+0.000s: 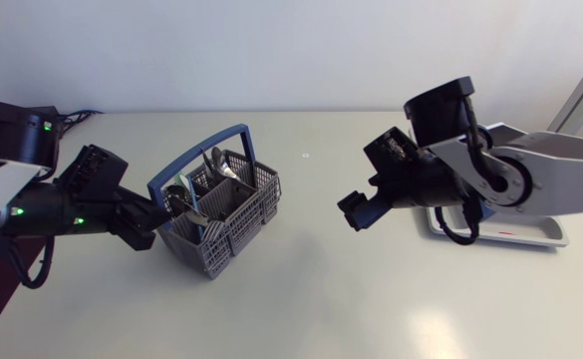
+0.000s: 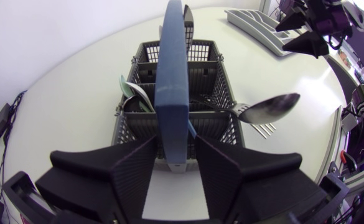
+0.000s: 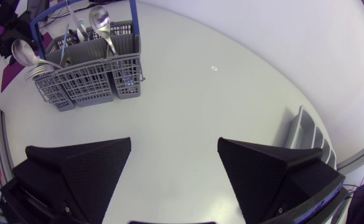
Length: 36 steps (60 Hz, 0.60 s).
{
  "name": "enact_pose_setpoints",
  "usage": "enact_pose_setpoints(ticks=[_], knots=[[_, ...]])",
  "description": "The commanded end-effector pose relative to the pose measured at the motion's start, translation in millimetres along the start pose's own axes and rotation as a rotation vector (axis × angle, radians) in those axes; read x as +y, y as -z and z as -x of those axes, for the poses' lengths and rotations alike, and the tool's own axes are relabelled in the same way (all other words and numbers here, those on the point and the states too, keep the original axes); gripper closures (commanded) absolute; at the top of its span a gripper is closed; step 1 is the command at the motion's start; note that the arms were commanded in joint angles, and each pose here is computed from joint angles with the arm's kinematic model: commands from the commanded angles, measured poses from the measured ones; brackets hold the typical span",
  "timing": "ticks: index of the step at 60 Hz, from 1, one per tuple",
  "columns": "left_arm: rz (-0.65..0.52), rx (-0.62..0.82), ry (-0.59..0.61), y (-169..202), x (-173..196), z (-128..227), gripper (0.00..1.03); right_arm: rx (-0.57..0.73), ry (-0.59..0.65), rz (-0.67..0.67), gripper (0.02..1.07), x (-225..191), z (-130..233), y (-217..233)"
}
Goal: Sort the cutlery from the basket into the organizer compartments.
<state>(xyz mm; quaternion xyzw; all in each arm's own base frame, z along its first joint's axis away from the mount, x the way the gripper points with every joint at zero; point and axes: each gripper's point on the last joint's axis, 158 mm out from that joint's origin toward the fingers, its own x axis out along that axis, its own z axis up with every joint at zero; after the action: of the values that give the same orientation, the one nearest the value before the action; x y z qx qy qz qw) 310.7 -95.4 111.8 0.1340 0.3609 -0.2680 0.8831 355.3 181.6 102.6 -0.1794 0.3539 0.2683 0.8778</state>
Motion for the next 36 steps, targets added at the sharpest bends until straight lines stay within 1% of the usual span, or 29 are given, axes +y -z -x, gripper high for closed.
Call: enact_pose_setpoints(ticks=[1,4,9,10,12,13,15,17,18,19,20,22,26,29,30,34,36], knots=[[-0.023,-0.02,-0.006,4,-1,13,0.38,0.01,-0.009,-0.024,0.11,0,-13,-11],[-0.025,-0.03,-0.021,6,1,22,0.38,0.019,-0.013,-0.034,0.14,-1,-24,-17],[-0.031,-0.027,-0.03,14,3,31,0.39,0.021,-0.041,-0.059,0.24,1,-37,-27],[-0.032,-0.024,-0.028,17,4,32,0.39,0.024,-0.051,-0.069,0.28,2,-41,-29],[-0.031,-0.021,-0.026,22,5,32,0.45,0.021,-0.067,-0.08,0.35,4,-45,-33],[-0.029,-0.022,-0.027,23,7,33,0.47,0.021,-0.073,-0.086,0.39,5,-48,-36],[-0.017,-0.022,-0.03,29,12,33,0.55,0.017,-0.086,-0.099,0.48,6,-52,-40],[-0.005,-0.025,-0.026,32,15,34,0.61,0.018,-0.092,-0.107,0.53,7,-56,-43],[0.002,-0.025,-0.022,34,17,33,0.65,0.016,-0.095,-0.111,0.59,7,-59,-45],[0.008,-0.023,-0.017,38,20,32,0.71,0.016,-0.095,-0.111,0.61,7,-61,-46],[0.016,-0.019,-0.015,41,22,31,0.75,0.016,-0.1,-0.115,0.64,8,-64,-48],[0.023,-0.009,-0.014,46,25,30,0.79,0.016,-0.111,-0.118,0.69,9,-68,-50],[0.033,0.002,-0.013,52,33,27,0.87,0.019,-0.118,-0.122,0.82,9,-78,-54],[0.046,0.01,-0.009,57,38,23,0.96,0.019,-0.127,-0.132,0.85,10,-84,-58],[0.047,0.01,-0.004,58,39,22,0.98,0.018,-0.132,-0.131,0.86,12,-86,-59],[0.055,0.03,0.02,65,39,15,1.0,0.012,-0.149,-0.14,0.91,16,-93,-66],[0.057,0.035,0.023,66,40,13,1.0,0.012,-0.151,-0.139,0.92,17,-95,-67]])
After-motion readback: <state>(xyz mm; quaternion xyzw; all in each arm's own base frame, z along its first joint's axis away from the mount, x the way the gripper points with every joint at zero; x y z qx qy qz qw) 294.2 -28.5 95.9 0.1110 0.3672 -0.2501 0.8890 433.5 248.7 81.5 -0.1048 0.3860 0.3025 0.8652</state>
